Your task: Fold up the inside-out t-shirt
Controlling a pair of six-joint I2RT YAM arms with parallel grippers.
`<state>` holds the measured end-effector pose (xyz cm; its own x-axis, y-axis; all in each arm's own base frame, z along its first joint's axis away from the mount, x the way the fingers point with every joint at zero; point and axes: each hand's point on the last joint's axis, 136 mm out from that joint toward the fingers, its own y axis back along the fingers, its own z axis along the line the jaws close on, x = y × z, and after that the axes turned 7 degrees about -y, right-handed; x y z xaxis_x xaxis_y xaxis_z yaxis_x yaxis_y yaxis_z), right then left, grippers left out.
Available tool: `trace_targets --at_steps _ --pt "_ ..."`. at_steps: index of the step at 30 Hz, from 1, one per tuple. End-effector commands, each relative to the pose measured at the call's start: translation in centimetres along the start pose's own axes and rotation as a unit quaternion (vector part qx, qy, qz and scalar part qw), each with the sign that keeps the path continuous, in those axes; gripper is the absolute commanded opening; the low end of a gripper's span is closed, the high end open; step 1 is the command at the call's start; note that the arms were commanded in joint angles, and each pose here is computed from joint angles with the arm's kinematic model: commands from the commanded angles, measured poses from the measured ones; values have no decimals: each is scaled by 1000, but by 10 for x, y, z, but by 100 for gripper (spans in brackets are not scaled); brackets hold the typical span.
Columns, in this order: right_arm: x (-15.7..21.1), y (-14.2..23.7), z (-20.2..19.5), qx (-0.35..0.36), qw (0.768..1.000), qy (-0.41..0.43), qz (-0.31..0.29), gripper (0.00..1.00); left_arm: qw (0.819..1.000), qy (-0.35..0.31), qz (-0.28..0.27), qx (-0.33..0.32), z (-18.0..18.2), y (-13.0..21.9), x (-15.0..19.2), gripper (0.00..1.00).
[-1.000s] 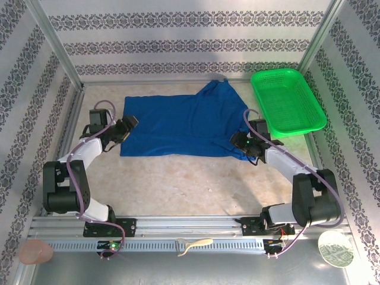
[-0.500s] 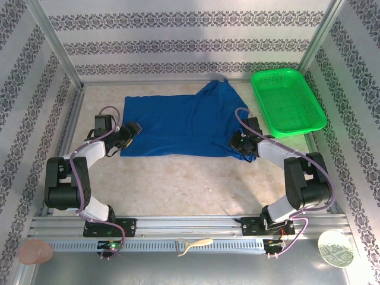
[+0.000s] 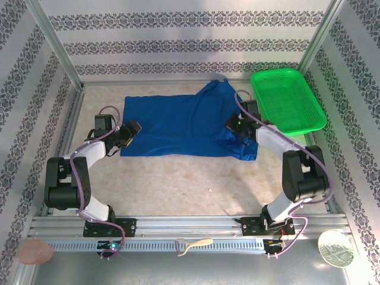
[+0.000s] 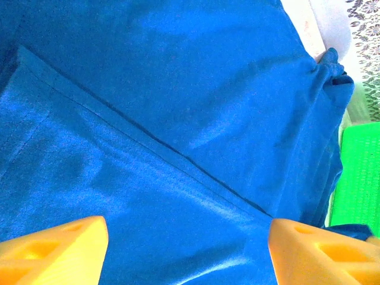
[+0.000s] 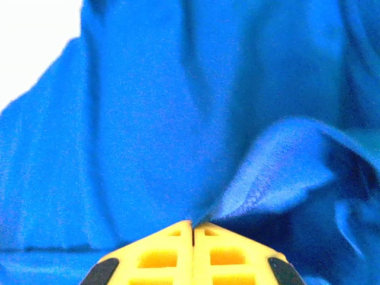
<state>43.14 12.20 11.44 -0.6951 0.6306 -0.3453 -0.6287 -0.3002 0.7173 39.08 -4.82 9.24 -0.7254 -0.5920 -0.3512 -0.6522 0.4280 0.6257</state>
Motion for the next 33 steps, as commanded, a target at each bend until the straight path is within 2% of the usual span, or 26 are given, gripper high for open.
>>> trace_targets --at_steps 1,2,4,5,7,10,14,17,22,27,33 --pt "-15 -21 31 -36 999 -4 4 0 1000 -7 5 17 -9 -4 0 72" --pt "-19 -32 43 -62 998 3 10 6 1000 -7 8 18 -8 -6 1 72" --pt "-29 -41 77 -150 988 24 14 45 1000 -3 11 15 -5 -8 2 72" --pt "-33 -39 87 -182 983 24 14 52 1000 -2 12 14 -4 -10 2 72" --pt "-40 -27 91 -208 978 18 2 56 1000 0 14 14 -4 -10 2 72" --pt "-44 4 71 -183 983 6 -15 57 1000 -4 14 14 -5 -9 2 72" --pt "-26 38 -6 -54 998 -27 -29 57 1000 -16 17 -4 -6 -1 1 72" --pt "-9 61 -63 36 998 -33 -47 61 998 -28 25 -46 1 9 2 73" --pt "10 74 -133 105 991 -69 -50 62 992 -52 37 -109 16 23 5 75" --pt "27 60 -152 114 990 -79 -21 62 989 -51 49 -134 35 26 22 76" --pt "46 38 -163 122 988 -95 16 57 991 -39 43 -122 52 -1 25 78"
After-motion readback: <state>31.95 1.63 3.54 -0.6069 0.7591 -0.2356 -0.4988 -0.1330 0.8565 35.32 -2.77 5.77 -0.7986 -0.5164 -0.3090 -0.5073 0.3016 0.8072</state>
